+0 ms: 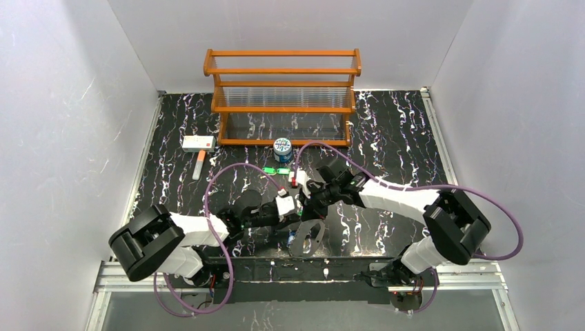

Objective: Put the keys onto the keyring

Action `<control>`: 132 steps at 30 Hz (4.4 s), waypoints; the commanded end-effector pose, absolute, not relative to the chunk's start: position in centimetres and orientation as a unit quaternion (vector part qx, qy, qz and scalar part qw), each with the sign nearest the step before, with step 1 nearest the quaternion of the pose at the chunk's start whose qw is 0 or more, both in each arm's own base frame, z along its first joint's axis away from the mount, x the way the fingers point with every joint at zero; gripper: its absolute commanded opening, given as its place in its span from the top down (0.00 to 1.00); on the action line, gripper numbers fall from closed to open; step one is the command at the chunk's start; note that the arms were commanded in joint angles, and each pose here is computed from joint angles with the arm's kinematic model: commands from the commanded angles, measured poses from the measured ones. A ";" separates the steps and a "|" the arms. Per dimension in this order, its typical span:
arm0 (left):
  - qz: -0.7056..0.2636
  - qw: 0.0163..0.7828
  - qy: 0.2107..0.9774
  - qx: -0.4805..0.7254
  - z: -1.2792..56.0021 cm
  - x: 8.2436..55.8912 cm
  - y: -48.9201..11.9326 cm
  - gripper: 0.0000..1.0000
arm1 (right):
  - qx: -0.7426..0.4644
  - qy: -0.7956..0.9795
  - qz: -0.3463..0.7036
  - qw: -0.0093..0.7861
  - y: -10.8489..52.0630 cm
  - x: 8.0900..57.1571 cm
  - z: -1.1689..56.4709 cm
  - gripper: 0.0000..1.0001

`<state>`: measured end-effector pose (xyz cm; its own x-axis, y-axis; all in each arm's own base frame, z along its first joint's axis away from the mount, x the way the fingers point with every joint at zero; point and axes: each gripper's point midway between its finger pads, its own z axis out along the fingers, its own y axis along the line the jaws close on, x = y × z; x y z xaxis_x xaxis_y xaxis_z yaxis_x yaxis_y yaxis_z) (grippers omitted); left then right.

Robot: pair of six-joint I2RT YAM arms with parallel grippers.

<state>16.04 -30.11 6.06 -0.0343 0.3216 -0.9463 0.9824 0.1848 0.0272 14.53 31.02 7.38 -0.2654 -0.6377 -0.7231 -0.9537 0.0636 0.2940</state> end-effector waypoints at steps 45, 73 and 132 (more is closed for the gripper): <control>-0.448 0.559 0.511 0.475 12.2 15.0 -31.6 1.00 | -0.544 0.569 0.415 0.457 29.8 14.7 12.1 0.65; -0.483 0.567 0.482 0.462 14.9 15.1 -32.1 1.00 | -0.539 0.565 0.389 0.490 28.6 14.9 12.6 0.73; -0.156 0.510 0.687 0.493 13.2 23.3 -25.6 1.00 | -0.184 0.745 0.303 0.565 23.7 23.6 14.8 0.01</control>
